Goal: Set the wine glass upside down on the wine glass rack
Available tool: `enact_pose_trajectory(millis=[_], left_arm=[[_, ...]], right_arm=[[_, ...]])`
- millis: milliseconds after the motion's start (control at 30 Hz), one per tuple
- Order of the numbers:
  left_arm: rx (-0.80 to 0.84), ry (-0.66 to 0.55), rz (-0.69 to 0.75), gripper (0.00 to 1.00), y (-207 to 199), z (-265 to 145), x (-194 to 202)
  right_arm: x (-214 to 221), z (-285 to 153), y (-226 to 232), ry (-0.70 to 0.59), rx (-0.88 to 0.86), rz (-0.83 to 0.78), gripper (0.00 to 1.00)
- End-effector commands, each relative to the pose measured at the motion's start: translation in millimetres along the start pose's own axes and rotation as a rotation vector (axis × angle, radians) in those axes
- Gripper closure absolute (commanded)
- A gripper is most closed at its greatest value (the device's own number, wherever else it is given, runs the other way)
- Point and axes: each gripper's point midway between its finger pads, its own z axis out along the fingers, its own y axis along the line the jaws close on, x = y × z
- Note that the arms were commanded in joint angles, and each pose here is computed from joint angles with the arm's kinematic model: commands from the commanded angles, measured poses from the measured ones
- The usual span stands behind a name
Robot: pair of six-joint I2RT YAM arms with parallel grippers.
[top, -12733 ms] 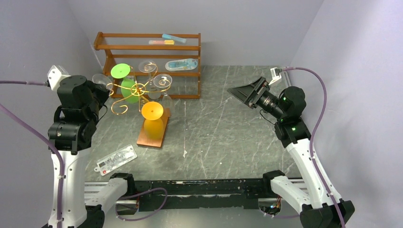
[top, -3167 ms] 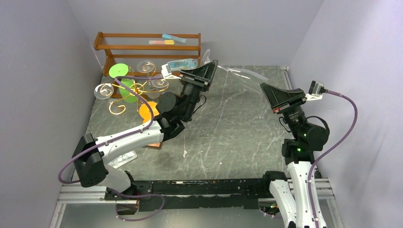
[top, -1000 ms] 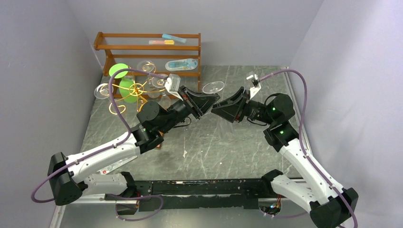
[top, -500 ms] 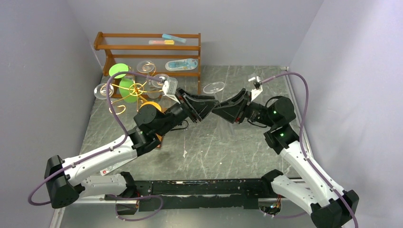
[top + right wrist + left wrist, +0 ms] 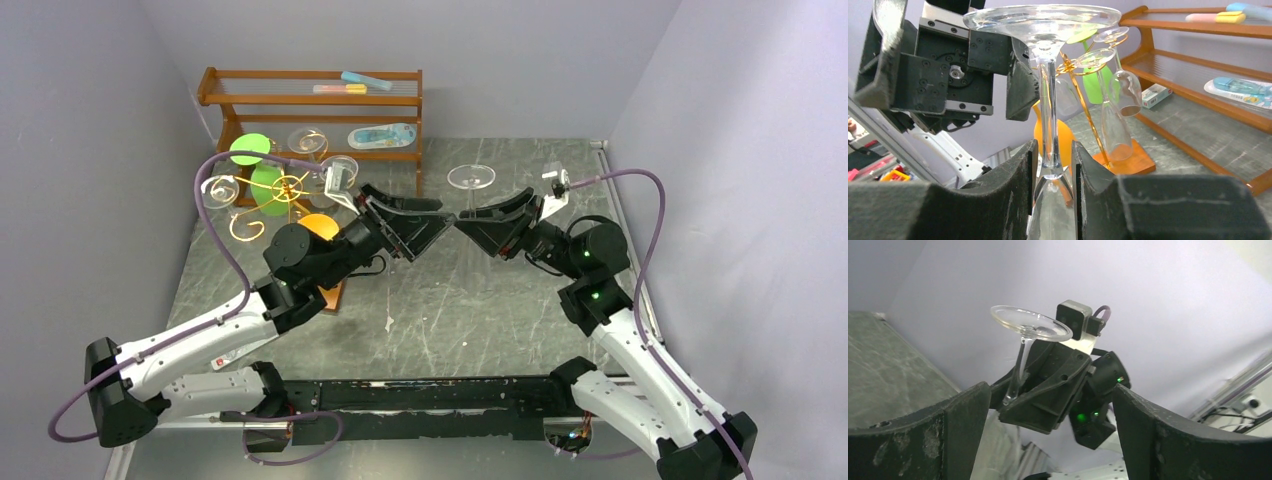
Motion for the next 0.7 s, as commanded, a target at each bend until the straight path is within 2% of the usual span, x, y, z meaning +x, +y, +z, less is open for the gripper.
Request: enact_pose_trajectory(millis=[0, 200, 367, 433, 500, 533, 600, 667], left_arm=[[0.025, 0.004, -0.200, 0.06, -20.1, 2.7, -8.3], [-0.073, 0.059, -0.271, 0.06, -10.8, 16.7, -6.1], [-0.048, 0.051, -0.359, 0.07, -10.3, 14.9, -12.4], [-0.042, 0.115, -0.430, 0.09, -7.9, 16.3, -5.6], [-0.027, 0.240, -0.487, 0.12, -10.1, 15.9, 7.0], [-0.017, 0.286, -0.501, 0.17, -11.9, 16.1, 11.3], [0.024, 0.330, -0.529, 0.25, -17.6, 14.9, 13.4], [0.044, 0.353, -0.560, 0.28, -20.5, 13.3, 15.0]], right_arm=[[-4.5, 0.0, 3.8, -0.027, -0.046, -0.141, 1.00], [1.5, -7.1, 13.8, -0.073, -0.132, -0.248, 1.00], [12.9, -12.7, 12.3, -0.058, -0.148, -0.322, 1.00], [15.7, -16.0, 12.3, -0.069, -0.155, -0.367, 1.00], [16.9, -18.5, 11.1, -0.083, -0.153, -0.417, 1.00], [17.1, -19.2, 9.9, -0.087, -0.149, -0.438, 1.00], [19.9, -19.1, 5.0, -0.081, -0.139, -0.484, 1.00], [22.4, -18.6, 0.6, -0.076, -0.130, -0.512, 1.00]])
